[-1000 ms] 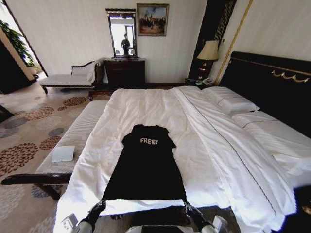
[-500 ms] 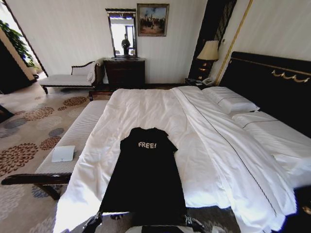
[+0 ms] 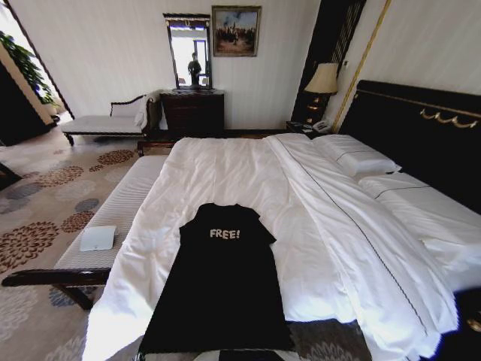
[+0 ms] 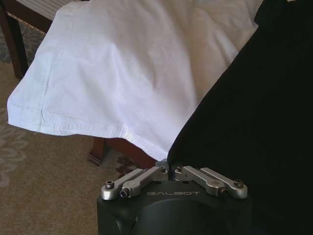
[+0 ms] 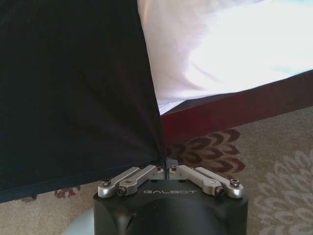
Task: Fold the clothes on the bed.
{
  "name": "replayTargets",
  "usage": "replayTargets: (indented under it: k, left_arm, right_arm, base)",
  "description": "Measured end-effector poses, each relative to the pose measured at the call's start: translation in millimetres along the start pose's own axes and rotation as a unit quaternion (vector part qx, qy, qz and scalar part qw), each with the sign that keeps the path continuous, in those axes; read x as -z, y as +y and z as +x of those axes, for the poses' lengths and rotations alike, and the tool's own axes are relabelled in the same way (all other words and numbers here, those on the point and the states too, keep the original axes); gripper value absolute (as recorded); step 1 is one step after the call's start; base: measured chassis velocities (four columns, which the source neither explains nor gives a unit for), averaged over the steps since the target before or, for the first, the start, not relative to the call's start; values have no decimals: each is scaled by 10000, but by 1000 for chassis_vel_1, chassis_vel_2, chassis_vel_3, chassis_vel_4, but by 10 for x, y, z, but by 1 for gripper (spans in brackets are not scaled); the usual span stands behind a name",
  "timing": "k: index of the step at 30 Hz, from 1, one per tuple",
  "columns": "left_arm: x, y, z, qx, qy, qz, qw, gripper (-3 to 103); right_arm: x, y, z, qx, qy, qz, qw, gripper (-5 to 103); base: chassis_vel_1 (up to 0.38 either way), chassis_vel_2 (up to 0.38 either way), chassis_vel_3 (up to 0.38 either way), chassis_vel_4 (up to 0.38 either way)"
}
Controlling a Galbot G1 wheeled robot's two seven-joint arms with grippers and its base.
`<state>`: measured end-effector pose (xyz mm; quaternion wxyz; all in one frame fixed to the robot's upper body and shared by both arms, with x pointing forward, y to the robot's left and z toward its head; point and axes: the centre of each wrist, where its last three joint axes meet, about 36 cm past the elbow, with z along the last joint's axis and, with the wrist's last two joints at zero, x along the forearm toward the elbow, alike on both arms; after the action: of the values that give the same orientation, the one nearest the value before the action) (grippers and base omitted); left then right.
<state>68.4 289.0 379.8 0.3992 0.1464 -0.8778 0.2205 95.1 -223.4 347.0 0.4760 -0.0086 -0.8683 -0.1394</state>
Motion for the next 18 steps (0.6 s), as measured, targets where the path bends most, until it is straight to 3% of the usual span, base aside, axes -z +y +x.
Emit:
replayTargets:
  k: [13,18]
  left_arm:
    - [-307,56,-195,180,281,-84,9994,1]
    - [-358,-28,-481,127,262,-296,9991,1]
  right_arm:
    - [-165,33,-159,-201,315,106,9992,0]
    - [-182,-1,-408,-231,326,16,9992,0]
  base:
    - [0,0,0,0]
    - [0,0,0,0]
